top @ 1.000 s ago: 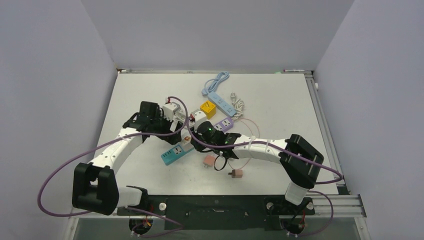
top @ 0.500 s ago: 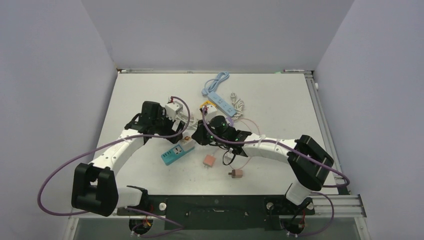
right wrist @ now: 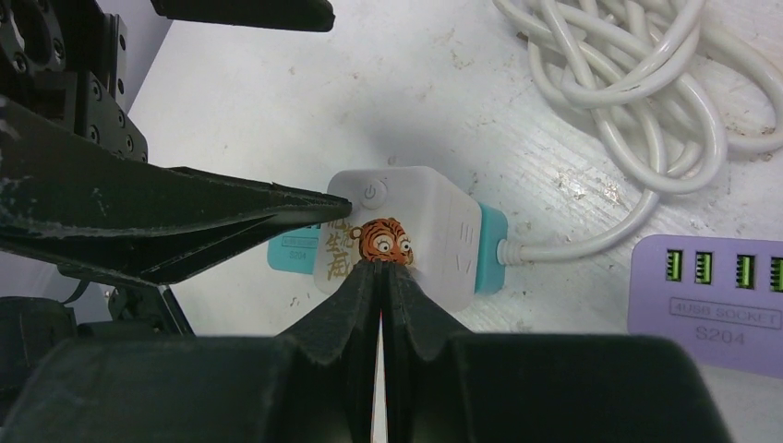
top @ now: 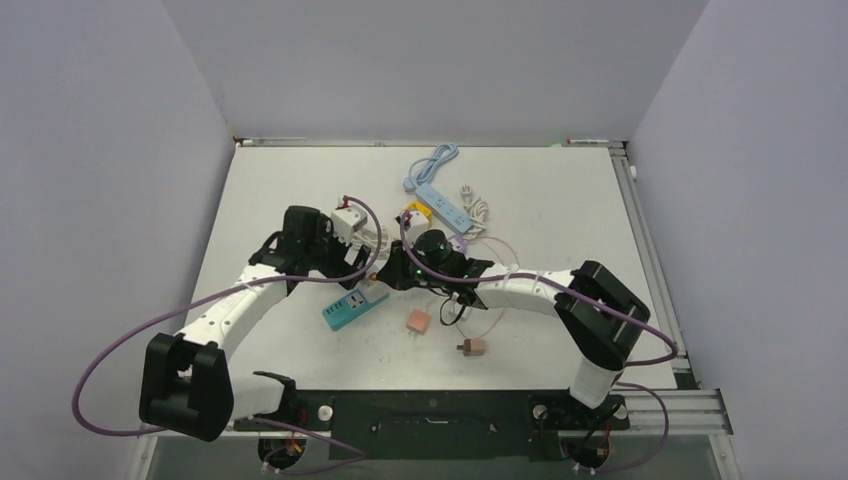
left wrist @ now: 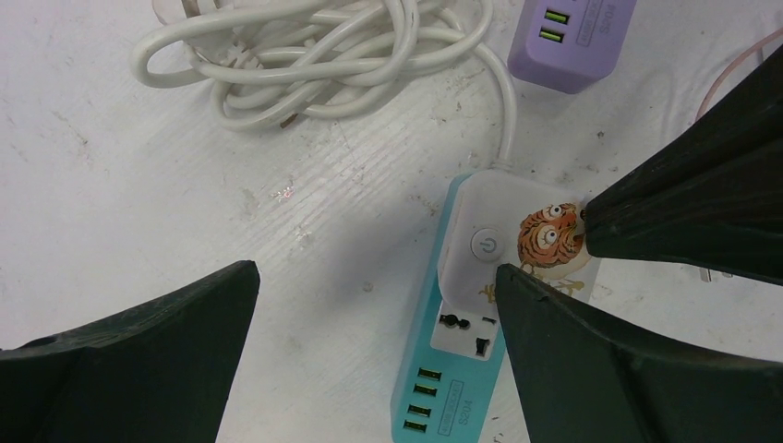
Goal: Insert the plug
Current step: Press the plug into the socket.
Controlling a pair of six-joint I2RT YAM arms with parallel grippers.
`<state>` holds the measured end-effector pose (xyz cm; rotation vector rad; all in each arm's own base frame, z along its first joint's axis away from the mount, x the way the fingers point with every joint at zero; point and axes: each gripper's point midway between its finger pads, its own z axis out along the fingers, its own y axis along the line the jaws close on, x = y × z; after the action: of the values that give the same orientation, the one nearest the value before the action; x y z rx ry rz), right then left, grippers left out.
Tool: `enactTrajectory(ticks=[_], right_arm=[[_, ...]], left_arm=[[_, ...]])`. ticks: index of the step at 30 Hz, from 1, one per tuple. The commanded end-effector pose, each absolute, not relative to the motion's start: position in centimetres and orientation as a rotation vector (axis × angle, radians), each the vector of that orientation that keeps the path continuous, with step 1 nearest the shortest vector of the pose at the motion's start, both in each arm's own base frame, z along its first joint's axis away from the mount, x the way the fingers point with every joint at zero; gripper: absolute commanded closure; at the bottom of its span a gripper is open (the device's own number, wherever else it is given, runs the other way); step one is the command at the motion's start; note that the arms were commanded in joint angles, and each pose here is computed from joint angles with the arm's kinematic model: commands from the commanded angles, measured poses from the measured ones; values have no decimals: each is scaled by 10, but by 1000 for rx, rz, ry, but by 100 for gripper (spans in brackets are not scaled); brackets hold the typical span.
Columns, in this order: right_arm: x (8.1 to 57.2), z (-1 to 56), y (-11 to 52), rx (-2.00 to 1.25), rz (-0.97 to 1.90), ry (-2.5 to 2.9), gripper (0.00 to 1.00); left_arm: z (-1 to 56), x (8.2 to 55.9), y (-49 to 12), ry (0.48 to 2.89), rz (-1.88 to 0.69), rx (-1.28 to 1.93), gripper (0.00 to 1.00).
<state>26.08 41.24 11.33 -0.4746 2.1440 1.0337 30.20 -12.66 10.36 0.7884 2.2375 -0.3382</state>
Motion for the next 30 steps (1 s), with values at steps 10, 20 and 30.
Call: enactTrajectory(ticks=[10, 20, 30], right_arm=[[247, 71, 395, -527, 813, 2267, 95], [233, 30, 370, -569, 655, 2366, 95], [235, 38, 376, -594, 656, 2349, 93]], left_arm=[[70, 269, -116, 2342, -324, 924, 11], [47, 256, -114, 2386, -269, 1021, 25], [46, 254, -106, 2402, -220, 1027, 26]])
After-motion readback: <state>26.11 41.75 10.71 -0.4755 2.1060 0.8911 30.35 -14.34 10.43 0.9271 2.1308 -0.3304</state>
